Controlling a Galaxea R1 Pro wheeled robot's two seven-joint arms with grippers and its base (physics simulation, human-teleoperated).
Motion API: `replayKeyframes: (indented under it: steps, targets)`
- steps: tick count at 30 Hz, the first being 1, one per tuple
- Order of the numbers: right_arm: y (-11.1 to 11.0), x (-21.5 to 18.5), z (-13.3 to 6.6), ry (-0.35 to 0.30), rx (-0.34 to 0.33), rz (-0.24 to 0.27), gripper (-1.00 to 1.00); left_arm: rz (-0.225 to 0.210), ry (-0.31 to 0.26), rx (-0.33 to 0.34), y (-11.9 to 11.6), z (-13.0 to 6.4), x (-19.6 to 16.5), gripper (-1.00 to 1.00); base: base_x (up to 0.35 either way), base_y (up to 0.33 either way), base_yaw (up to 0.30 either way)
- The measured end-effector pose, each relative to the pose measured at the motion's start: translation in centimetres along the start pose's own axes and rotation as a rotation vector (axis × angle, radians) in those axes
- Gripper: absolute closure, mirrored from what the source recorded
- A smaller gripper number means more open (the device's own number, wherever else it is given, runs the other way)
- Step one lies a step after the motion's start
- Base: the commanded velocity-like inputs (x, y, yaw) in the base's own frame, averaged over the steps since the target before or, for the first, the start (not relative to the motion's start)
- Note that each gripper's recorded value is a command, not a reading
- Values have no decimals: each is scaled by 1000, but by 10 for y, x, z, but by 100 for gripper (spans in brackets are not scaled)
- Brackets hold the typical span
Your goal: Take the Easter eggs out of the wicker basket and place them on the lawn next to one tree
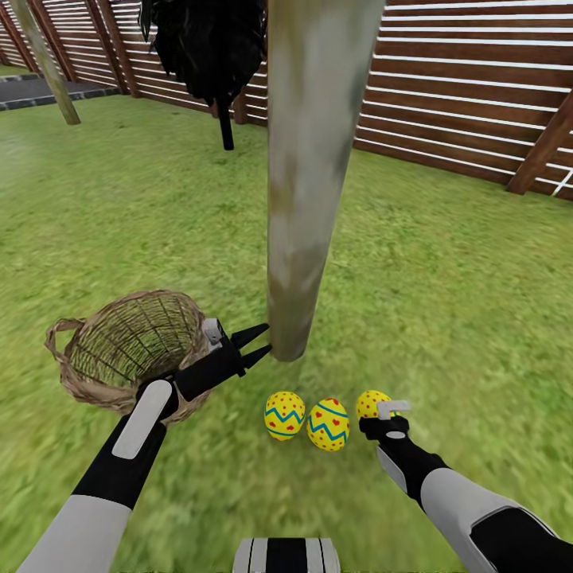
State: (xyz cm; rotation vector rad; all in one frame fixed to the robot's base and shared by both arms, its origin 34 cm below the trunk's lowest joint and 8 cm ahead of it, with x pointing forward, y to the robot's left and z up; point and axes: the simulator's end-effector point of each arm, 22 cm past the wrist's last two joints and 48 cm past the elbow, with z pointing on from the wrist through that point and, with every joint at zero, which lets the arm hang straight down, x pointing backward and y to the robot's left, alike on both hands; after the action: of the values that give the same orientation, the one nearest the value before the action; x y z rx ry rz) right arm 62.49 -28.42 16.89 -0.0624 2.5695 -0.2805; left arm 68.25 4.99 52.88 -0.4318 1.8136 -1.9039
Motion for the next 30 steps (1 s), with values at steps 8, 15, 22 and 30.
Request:
replayKeyframes:
  steps: [8,15,22,30]
  targets:
    - [5,18,9,29,-8,-9,100,-27,1,-17,20,-1,2,-100,0,0,0]
    - [8,26,15,40,-10,-10,100,-44,0,-28,33,-2,3,-100,0,0,0]
    - [10,39,20,61,-12,-14,100,-61,0,-38,45,-3,4,-100,0,0,0]
    - [13,47,26,72,-17,-28,100,-79,0,-49,58,-4,6,-100,0,0,0]
